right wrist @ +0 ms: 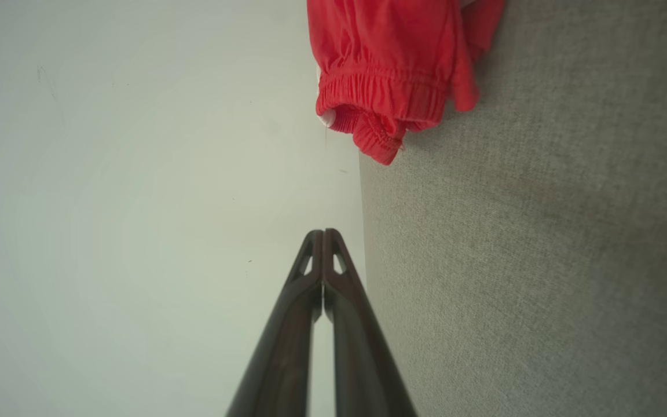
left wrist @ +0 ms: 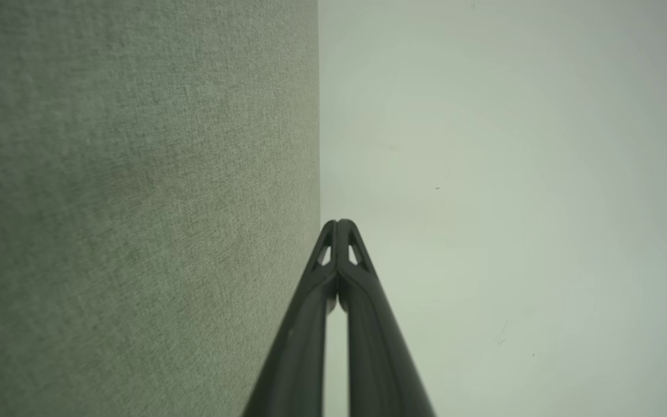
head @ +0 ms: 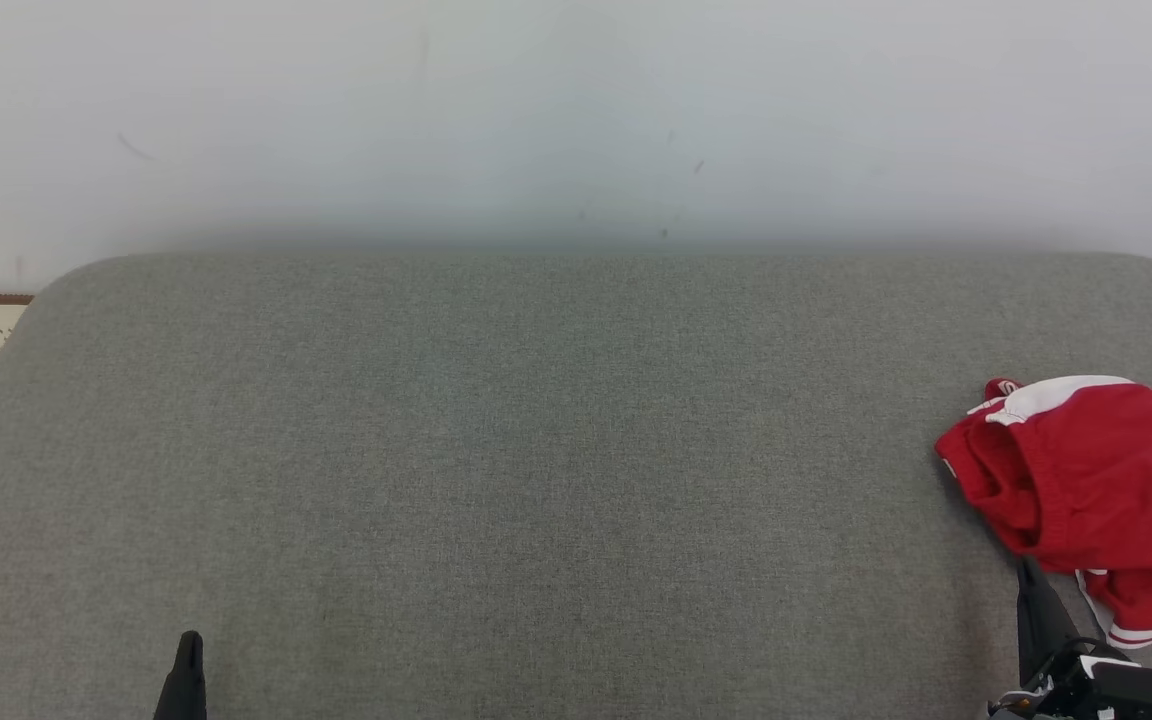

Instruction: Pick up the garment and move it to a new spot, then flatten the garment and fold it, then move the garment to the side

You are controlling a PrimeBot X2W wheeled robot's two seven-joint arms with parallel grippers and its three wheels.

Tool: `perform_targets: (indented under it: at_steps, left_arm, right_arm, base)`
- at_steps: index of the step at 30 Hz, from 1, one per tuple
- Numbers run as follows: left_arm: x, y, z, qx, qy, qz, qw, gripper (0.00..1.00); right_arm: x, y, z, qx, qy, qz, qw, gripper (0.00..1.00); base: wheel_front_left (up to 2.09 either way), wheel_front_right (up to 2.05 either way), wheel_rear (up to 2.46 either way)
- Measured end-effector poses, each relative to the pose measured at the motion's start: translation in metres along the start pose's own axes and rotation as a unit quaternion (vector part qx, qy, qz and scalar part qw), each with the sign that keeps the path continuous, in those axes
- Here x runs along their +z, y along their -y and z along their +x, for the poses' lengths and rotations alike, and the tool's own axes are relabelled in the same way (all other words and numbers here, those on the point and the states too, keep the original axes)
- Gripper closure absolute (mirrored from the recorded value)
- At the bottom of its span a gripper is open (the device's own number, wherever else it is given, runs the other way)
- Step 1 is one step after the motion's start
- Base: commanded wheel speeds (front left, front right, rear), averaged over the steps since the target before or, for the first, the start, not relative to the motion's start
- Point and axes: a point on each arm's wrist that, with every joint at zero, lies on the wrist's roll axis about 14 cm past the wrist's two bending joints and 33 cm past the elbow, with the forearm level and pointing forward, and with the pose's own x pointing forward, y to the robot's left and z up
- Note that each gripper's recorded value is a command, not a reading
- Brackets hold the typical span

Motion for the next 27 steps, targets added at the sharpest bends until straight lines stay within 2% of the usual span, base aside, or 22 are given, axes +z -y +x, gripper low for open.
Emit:
perform_targets:
  at_steps: [27]
  left_arm:
    - [-0.0001, 0.0, 0.0, 0.0, 0.0, 0.0, 1.0, 1.0]
  right_arm:
    - [0.0, 0.0, 0.0, 0.0, 0.0, 0.0, 1.0, 1.0]
  base:
    - [0.0, 0.0, 0.0]
